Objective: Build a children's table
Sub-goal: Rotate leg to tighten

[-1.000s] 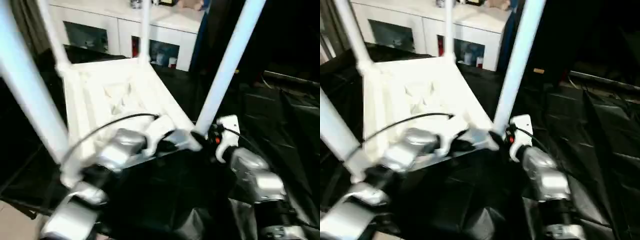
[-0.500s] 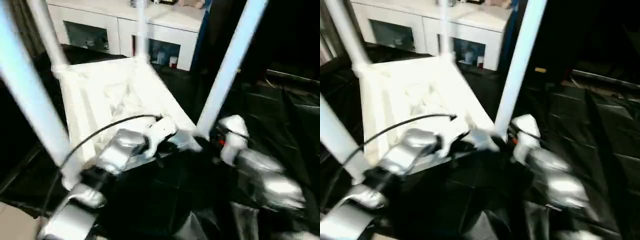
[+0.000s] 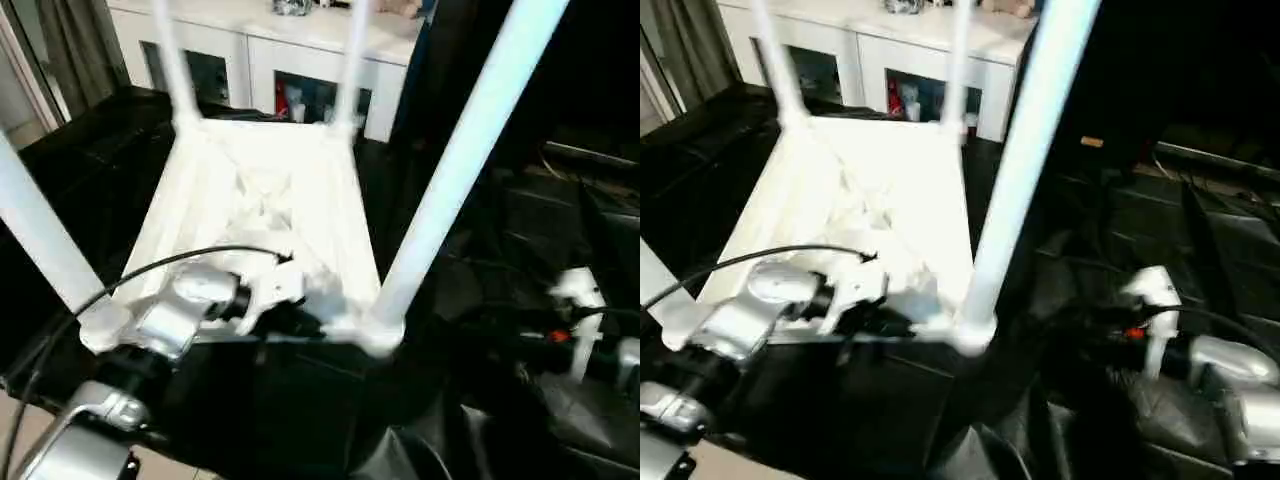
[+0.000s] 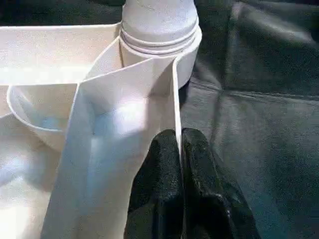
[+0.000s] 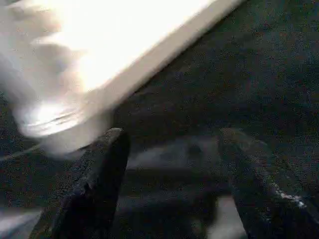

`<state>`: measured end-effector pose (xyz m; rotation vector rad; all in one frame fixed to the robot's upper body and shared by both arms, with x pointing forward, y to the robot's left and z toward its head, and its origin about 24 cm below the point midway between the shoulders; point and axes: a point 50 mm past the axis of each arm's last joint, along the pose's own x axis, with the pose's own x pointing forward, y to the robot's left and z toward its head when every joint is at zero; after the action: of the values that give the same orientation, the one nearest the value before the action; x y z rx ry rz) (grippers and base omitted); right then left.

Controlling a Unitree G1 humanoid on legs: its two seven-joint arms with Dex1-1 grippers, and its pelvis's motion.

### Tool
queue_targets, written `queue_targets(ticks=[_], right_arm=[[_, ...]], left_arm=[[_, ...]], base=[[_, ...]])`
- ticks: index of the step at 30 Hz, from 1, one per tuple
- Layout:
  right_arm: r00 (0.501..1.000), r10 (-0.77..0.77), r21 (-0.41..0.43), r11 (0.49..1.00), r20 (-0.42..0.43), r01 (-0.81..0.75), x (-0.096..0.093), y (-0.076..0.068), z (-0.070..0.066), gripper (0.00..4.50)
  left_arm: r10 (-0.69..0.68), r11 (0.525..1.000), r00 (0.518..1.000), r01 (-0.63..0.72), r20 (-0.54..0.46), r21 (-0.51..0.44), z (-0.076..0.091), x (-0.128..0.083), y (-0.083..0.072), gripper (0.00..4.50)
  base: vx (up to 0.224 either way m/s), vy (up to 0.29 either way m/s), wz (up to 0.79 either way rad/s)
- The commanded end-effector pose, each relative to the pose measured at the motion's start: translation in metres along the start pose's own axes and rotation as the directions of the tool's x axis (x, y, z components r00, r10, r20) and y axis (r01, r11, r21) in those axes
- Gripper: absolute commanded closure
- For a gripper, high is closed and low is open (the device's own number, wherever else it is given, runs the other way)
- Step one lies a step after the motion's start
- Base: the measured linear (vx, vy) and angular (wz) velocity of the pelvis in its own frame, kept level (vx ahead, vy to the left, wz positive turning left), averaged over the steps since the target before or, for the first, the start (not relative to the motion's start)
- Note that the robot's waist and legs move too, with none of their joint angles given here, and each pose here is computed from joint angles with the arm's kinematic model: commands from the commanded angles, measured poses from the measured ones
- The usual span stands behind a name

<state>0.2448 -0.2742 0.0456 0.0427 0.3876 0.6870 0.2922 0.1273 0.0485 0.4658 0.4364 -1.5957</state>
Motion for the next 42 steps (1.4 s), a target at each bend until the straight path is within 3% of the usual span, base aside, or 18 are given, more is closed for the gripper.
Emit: queue_targets(ticks=[1, 11, 12, 15, 22, 25, 26, 29, 30, 31, 32, 33, 35, 37, 38, 39, 42], right_arm=[[0.997, -0.074, -0.020, 0.997, 0.011, 0.074, 0.002, -0.005, 0.001, 1.43], [0.986, -0.102, 0.039, 0.994, 0.134, 0.098, 0.048, 0.017, 0.004, 1.43], [0.986, -0.102, 0.039, 0.994, 0.134, 0.098, 0.048, 0.017, 0.004, 1.40], [0.971, -0.146, 0.064, 0.989, 0.189, 0.136, 0.065, 0.023, 0.009, 1.39], [0.955, -0.181, 0.098, 0.982, 0.236, 0.162, 0.073, 0.030, 0.014, 1.39], [0.941, -0.210, 0.099, 0.977, 0.264, 0.190, 0.075, 0.031, 0.021, 1.39], [0.932, -0.230, 0.093, 0.973, 0.281, 0.212, 0.076, 0.032, 0.026, 1.39], [0.924, -0.246, 0.089, 0.969, 0.292, 0.230, 0.076, 0.032, 0.029, 1.39], [0.917, -0.263, 0.073, 0.965, 0.301, 0.253, 0.077, 0.033, 0.032, 1.39], [0.909, -0.291, 0.062, 0.956, 0.299, 0.285, 0.079, 0.036, 0.034, 1.39], [0.909, -0.291, 0.062, 0.956, 0.299, 0.285, 0.079, 0.036, 0.034, 1.39], [0.899, -0.334, 0.063, 0.942, 0.284, 0.331, 0.081, 0.037, 0.033, 1.39], [0.858, -0.444, 0.107, 0.896, 0.259, 0.432, 0.082, 0.038, 0.026, 1.23], [0.832, -0.492, 0.150, 0.871, 0.258, 0.468, 0.081, 0.041, 0.022, 1.06], [0.826, -0.500, 0.157, 0.866, 0.260, 0.475, 0.080, 0.042, 0.021, 1.06], [0.811, -0.523, 0.166, 0.852, 0.262, 0.496, 0.078, 0.046, 0.018, 0.87], [0.806, -0.528, 0.166, 0.849, 0.269, 0.501, 0.076, 0.051, 0.015, 0.60]], left_arm=[[-0.140, 0.989, 0.990, 0.139, 0.013, 0.052, 0.004, 0.015, -0.012, 4.50], [-0.224, 0.958, 0.975, 0.223, -0.016, 0.182, 0.005, 0.011, -0.021, 4.50], [-0.224, 0.958, 0.975, 0.223, -0.016, 0.182, 0.005, 0.011, -0.021, 4.22], [-0.189, 0.957, 0.982, 0.183, 0.003, 0.224, 0.004, 0.000, -0.019, 4.05], [-0.123, 0.956, 0.989, 0.095, 0.087, 0.279, 0.014, -0.029, -0.018, 3.55], [-0.045, 0.962, 0.988, 0.004, 0.144, 0.275, 0.025, -0.045, -0.013, 3.34], [0.030, 0.969, 0.982, -0.075, 0.188, 0.237, 0.031, -0.054, -0.009, 3.23], [0.093, 0.971, 0.972, -0.137, 0.218, 0.197, 0.034, -0.061, -0.006, 3.02], [0.193, 0.969, 0.957, -0.221, 0.216, 0.113, 0.033, -0.066, 0.000, 2.87], [0.339, 0.935, 0.916, -0.353, 0.215, 0.029, 0.029, -0.069, 0.008, 2.80], [0.339, 0.935, 0.916, -0.353, 0.215, 0.029, 0.029, -0.069, 0.008, 2.74], [0.508, 0.860, 0.843, -0.508, 0.179, -0.047, 0.022, -0.070, 0.019, 2.65], [0.787, 0.617, 0.596, -0.764, 0.159, -0.189, 0.012, -0.070, 0.034, 2.50], [0.887, 0.461, 0.433, -0.844, 0.158, -0.273, 0.008, -0.071, 0.035, 2.41], [0.909, 0.417, 0.385, -0.859, 0.162, -0.297, 0.007, -0.072, 0.034, 2.41], [0.954, 0.297, 0.253, -0.881, 0.164, -0.368, 0.004, -0.074, 0.027, 2.21], [0.978, 0.198, 0.152, -0.892, 0.142, -0.406, -0.001, -0.073, 0.012, 2.05]], base=[[0.000, 0.000, 0.00], [0.000, 0.000, 0.00], [0.000, 0.000, 0.00], [0.000, 0.000, 0.00], [0.000, 0.000, 0.00], [0.000, 0.000, 0.00], [0.000, 0.000, 0.00], [0.000, 0.000, 0.00], [0.000, 0.000, 0.00], [0.000, 0.000, 0.00], [0.000, 0.000, 0.00], [0.000, 0.000, 0.00], [0.000, 0.000, 0.00], [0.000, 0.000, 0.00], [0.000, 0.000, 0.00], [0.000, 0.000, 0.00], [0.000, 0.000, 0.00]])
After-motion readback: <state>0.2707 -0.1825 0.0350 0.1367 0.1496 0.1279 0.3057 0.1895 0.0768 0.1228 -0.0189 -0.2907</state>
